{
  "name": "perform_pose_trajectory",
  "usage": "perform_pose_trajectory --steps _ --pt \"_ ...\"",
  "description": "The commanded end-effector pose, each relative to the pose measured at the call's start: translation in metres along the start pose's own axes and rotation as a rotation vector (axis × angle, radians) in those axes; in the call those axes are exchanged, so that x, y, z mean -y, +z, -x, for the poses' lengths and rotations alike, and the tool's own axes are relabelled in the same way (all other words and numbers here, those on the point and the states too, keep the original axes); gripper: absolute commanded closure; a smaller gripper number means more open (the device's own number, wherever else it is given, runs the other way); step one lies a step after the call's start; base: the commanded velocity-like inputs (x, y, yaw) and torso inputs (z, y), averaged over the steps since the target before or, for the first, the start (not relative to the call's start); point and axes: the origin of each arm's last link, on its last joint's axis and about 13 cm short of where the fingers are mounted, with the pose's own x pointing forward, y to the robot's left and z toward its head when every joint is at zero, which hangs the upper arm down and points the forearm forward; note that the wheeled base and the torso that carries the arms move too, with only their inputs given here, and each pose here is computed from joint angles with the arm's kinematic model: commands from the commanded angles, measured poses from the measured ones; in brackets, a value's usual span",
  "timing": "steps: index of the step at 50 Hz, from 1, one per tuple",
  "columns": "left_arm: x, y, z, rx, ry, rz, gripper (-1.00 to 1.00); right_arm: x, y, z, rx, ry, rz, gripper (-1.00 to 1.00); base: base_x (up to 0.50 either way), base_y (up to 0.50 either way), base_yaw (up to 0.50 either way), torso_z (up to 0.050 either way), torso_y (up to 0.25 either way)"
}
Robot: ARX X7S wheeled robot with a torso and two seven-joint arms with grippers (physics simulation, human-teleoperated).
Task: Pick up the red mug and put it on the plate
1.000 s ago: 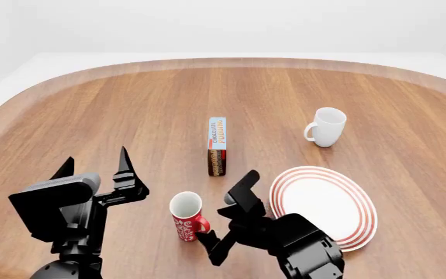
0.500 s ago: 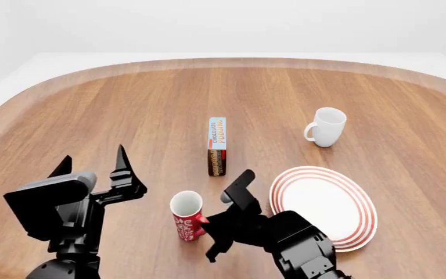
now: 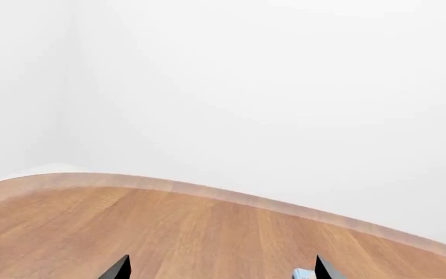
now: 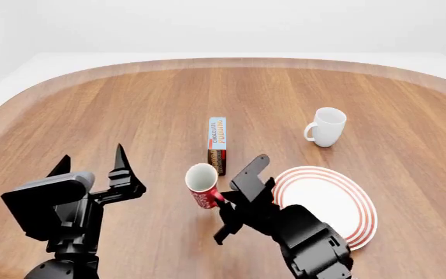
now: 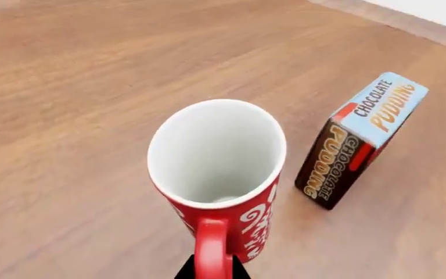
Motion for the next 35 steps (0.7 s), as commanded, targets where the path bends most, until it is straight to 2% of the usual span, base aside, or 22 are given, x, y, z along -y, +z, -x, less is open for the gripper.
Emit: perform_pose_trajectory --steps 1,13,19,24,27,32,35 --pt "0.000 0.001 0.000 0.002 -0.001 0.002 -1.00 0.002 0.023 0.022 0.112 -0.134 0.094 1.00 0.00 0.00 0.00 0.000 0.000" --pt "0.000 0.001 0.001 0.004 -0.004 0.001 -1.00 0.008 0.028 0.056 0.204 -0.279 0.037 1.00 0.00 0.00 0.00 0.000 0.001" --pt "0.000 0.002 0.002 0.007 -0.004 0.001 -1.00 0.010 0.025 0.076 0.239 -0.366 -0.021 1.00 0.00 0.00 0.00 0.000 0.000" --pt "0.000 0.002 0.002 0.006 -0.007 0.002 -1.00 0.014 0.019 0.093 0.262 -0.452 -0.071 1.00 0.00 0.00 0.00 0.000 0.000" --pt "0.000 0.002 0.002 0.007 -0.007 0.002 -1.00 0.014 0.016 0.100 0.275 -0.463 -0.092 1.00 0.00 0.00 0.00 0.000 0.000" --pt "0.001 0.001 0.002 0.007 -0.008 0.000 -1.00 0.018 0.004 0.113 0.275 -0.519 -0.178 1.00 0.00 0.00 0.00 0.000 0.000" --pt "0.001 0.001 0.003 0.006 -0.011 0.000 -1.00 0.017 0.001 0.119 0.256 -0.531 -0.171 1.00 0.00 0.00 0.00 0.000 0.000"
